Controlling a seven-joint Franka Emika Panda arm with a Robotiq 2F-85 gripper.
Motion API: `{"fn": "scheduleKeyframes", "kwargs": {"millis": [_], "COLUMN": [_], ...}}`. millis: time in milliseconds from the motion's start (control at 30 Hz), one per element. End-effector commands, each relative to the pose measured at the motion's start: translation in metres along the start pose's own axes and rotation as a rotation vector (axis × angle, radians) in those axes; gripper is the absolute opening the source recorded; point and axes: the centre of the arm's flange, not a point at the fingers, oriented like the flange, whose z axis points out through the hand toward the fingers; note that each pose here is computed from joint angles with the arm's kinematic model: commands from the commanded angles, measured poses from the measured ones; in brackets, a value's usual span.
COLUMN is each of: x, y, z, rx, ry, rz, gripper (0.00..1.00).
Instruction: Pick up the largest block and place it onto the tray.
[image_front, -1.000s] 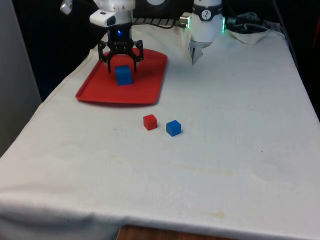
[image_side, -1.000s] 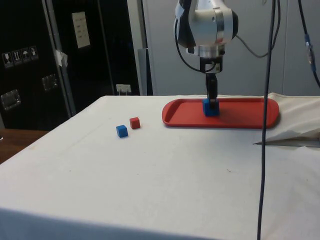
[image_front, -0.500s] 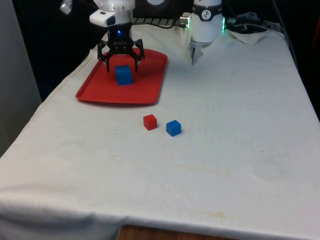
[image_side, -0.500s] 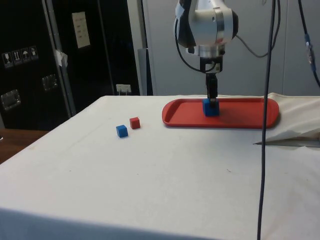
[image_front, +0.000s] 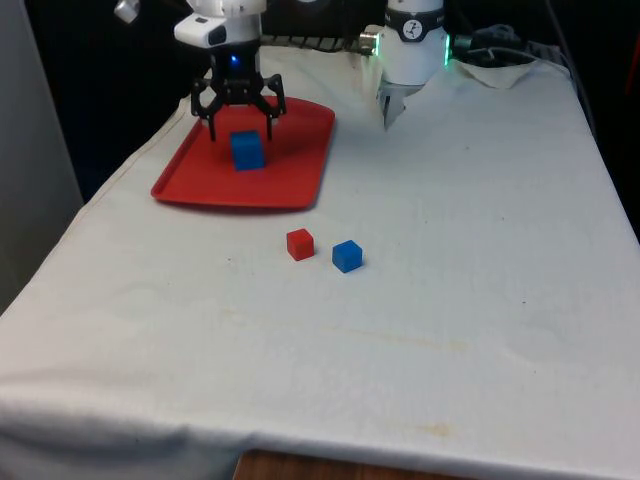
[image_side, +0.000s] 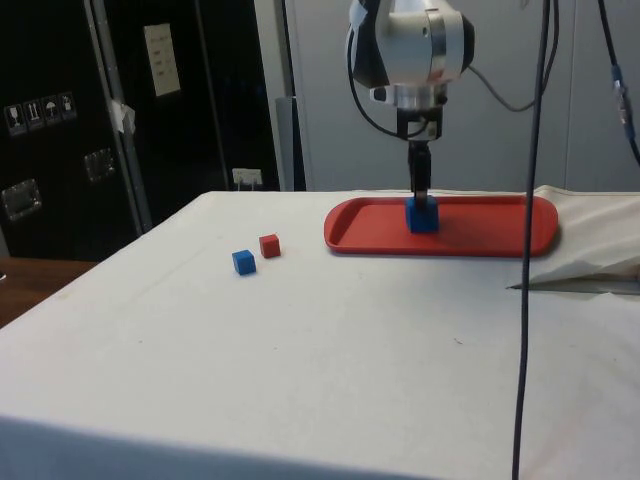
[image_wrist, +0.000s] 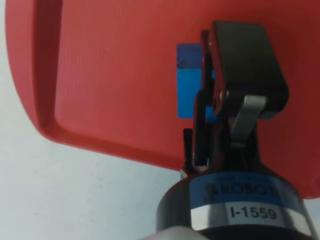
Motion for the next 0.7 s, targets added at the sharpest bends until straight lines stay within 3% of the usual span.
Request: {"fn": "scheduleKeyframes", "kwargs": {"millis": [0, 200, 233, 267, 500, 533, 567, 667], "x": [-0.001, 0.001, 0.002, 0.001, 0.007, 0.006, 0.008, 0.012], "y": [0.0, 0.003, 0.002, 0.004, 0.005, 0.004, 0.005, 0.004], "z": [-0.003, -0.013, -0.012, -0.016, -0.023, -0.02, -0.024, -0.025], "rx": [0.003, 0.006, 0.007, 0.007, -0.005, 0.001, -0.008, -0.014], "ry": [-0.006, 0.011, 0.028, 0.017, 0.017, 0.036, 0.016, 0.011], "rz": [0.0, 0.0, -0.002, 0.0, -0.007, -0.006, -0.006, -0.01], "gripper": [1.0, 1.0, 1.0, 1.0, 1.0, 1.0, 1.0, 1.0]}}
